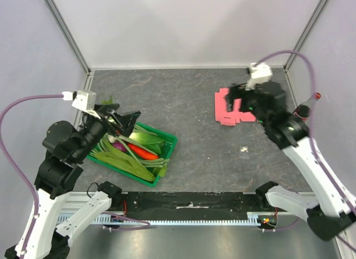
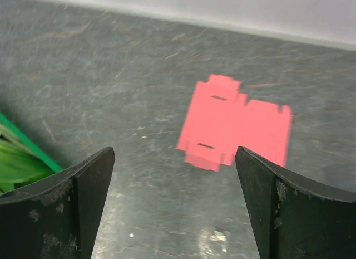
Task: Fold the paper box
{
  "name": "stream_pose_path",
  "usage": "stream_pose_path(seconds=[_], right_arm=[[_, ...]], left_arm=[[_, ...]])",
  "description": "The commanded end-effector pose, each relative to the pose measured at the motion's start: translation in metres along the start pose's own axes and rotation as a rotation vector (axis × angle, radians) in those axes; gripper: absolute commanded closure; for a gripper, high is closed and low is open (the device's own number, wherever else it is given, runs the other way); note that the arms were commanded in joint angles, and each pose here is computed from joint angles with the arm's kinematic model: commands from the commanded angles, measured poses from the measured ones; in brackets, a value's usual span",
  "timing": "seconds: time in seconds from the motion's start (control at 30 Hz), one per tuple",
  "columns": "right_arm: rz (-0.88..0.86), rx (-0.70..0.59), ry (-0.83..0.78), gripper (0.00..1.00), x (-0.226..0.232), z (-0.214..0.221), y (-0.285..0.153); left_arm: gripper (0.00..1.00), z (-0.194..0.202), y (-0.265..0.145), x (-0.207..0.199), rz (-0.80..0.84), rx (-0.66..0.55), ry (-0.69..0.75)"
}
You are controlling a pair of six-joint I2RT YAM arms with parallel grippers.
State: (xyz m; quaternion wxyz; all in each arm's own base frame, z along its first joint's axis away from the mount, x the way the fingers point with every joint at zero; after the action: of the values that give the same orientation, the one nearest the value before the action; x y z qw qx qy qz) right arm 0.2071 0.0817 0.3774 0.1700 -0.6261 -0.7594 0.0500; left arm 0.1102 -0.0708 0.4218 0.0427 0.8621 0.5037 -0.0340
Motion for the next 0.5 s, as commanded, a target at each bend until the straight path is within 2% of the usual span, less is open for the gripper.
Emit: stream_pose_path(seconds=[0.0, 0.03, 0.07, 0.1, 0.17, 0.2, 0.23, 0.27, 0.3, 0.37, 0.4, 0.43, 0.47], right_arm=[[-0.029, 0.145, 0.028, 0.02, 0.044, 0.046, 0.076], [-0.098, 0.194, 0.066, 0.02, 0.054, 0.057, 0.089], [-0.129, 0.184, 0.077, 0.02, 0.060, 0.058, 0.104], [-0.113, 0.238, 0.058, 0.02, 0.061, 0.076, 0.126], [-0.025, 0.238, 0.011, 0.02, 0.053, 0.080, 0.151], [0.035, 0.296, -0.023, 0.02, 0.042, 0.094, 0.174], [0.051, 0.290, -0.047, 0.02, 0.041, 0.088, 0.185], [0.137, 0.343, -0.078, 0.02, 0.033, 0.095, 0.192], [0.182, 0.404, -0.041, 0.02, 0.019, 0.106, 0.206], [0.034, 0.456, 0.186, 0.05, 0.007, 0.128, 0.211], [0.072, 0.411, 0.365, 0.07, -0.010, 0.125, 0.206], [0.129, 0.411, 0.428, 0.07, -0.021, 0.141, 0.200], [0.205, 0.353, 0.463, 0.06, -0.031, 0.143, 0.197]], left_arm=[[0.00, 0.027, 0.006, -0.007, 0.102, 0.094, -0.045], [0.00, 0.032, 0.008, -0.008, 0.110, 0.115, -0.064], [0.00, 0.039, 0.010, -0.008, 0.113, 0.144, -0.076], [0.00, 0.043, 0.012, -0.008, 0.112, 0.161, -0.087], [0.00, 0.058, 0.013, -0.009, 0.128, 0.207, -0.117], [0.00, 0.063, 0.013, -0.009, 0.129, 0.223, -0.130], [0.00, 0.068, 0.014, -0.010, 0.129, 0.237, -0.153], [0.00, 0.079, 0.017, -0.009, 0.125, 0.269, -0.171], [0.00, 0.084, 0.018, -0.009, 0.121, 0.287, -0.189], [0.00, 0.098, 0.025, -0.011, 0.138, 0.334, -0.242], [0.00, 0.102, 0.027, -0.012, 0.154, 0.345, -0.258], [0.00, 0.106, 0.031, -0.014, 0.168, 0.349, -0.286], [0.01, 0.117, 0.033, -0.015, 0.190, 0.376, -0.312]])
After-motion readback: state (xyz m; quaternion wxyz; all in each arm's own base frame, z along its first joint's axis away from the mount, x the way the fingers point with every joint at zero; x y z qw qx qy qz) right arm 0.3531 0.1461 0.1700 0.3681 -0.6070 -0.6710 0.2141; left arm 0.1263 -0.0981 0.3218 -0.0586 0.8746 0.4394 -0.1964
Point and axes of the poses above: each gripper's point midway between its finger pads, its own y axis out along the fingers, its own x axis along the line the jaws close on, z = x × y, the point moved 10 cm from there along -y, back along the fingers, and after that the axes turned 9 degrees about y, right-handed, at the moved point
